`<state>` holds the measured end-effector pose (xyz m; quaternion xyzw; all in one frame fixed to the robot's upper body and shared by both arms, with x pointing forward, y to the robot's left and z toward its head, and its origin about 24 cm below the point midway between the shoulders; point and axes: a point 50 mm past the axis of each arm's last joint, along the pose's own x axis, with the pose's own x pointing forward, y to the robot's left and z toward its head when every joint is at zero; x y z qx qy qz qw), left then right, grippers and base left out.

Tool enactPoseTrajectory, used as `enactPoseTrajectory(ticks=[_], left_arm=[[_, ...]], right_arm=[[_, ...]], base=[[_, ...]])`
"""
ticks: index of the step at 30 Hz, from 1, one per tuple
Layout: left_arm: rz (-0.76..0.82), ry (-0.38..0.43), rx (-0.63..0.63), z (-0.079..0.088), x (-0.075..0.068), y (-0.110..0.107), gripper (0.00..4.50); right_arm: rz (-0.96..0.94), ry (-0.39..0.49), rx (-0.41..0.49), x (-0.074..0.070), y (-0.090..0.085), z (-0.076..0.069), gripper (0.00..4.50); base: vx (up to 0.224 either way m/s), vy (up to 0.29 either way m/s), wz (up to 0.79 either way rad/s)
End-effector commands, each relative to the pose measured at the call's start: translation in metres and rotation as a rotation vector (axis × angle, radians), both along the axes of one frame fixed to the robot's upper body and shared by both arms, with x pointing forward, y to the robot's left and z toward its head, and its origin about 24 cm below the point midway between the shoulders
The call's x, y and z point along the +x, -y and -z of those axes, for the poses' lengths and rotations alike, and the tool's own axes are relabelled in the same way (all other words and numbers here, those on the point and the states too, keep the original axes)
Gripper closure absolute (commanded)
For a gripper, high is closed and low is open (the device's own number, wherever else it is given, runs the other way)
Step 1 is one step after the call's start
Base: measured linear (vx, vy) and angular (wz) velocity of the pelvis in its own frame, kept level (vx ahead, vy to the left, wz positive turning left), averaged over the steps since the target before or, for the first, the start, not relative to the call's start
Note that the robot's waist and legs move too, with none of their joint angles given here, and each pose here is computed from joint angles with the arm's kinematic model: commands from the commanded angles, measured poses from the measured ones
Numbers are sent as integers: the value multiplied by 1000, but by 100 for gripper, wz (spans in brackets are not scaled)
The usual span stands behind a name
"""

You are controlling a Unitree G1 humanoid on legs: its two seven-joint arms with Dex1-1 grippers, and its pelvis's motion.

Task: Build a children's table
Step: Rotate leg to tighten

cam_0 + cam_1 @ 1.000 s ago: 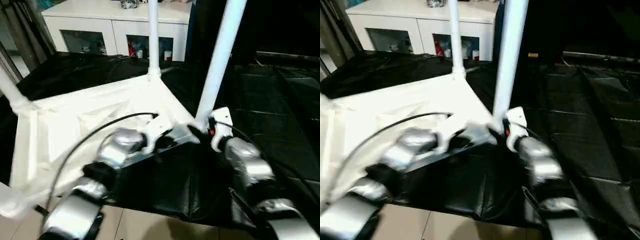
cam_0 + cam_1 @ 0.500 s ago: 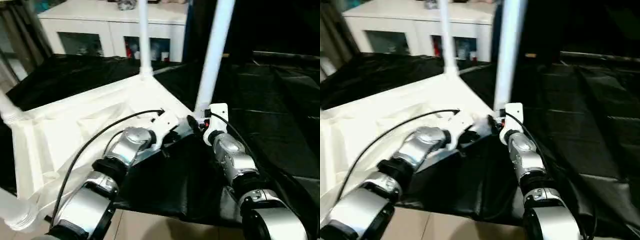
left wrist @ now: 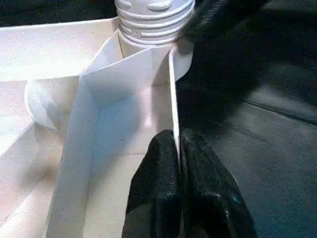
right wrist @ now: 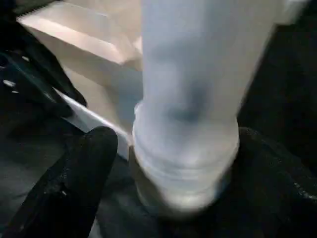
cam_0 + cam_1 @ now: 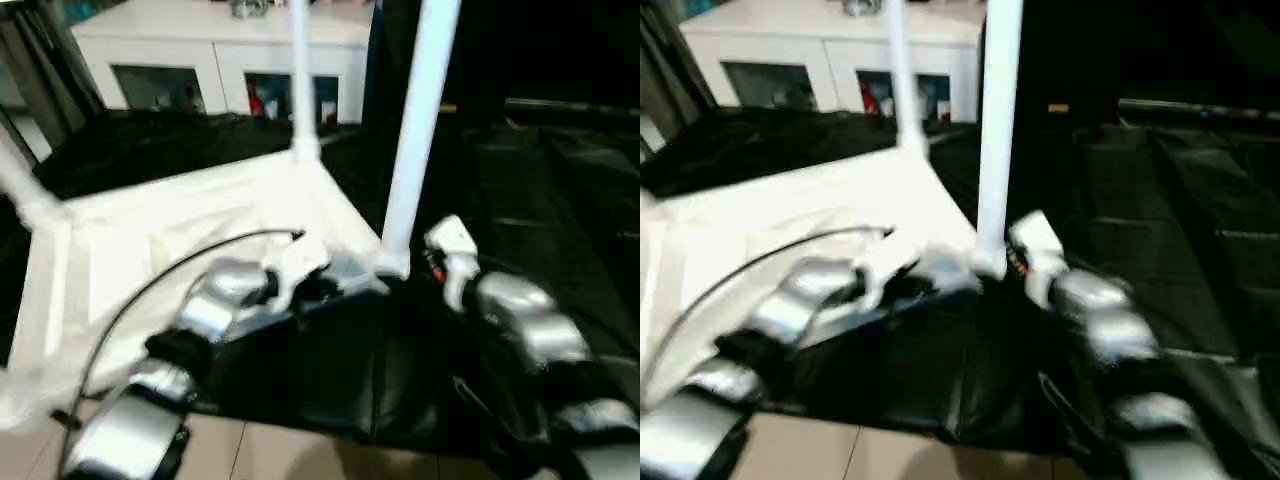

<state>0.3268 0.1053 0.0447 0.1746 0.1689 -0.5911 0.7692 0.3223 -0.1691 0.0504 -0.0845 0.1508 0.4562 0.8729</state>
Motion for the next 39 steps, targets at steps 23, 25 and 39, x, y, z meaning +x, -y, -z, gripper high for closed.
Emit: enactPoseTrajectory(ticks=[23,25,39], left_arm=[[129,-21,-71,-10,-16,-3,450],[121,-16,-70,-10,-16,-2,450],[-262,98,-41,-11,21,37,450]], right_arm=[[-205,-57,-30,-19,-1,-3,175],[-194,-63,-26,-19,0,-2,177],[663,-71,107,11,-24,34,178]], base=[[0,0,0],[0,0,0],[0,0,0]])
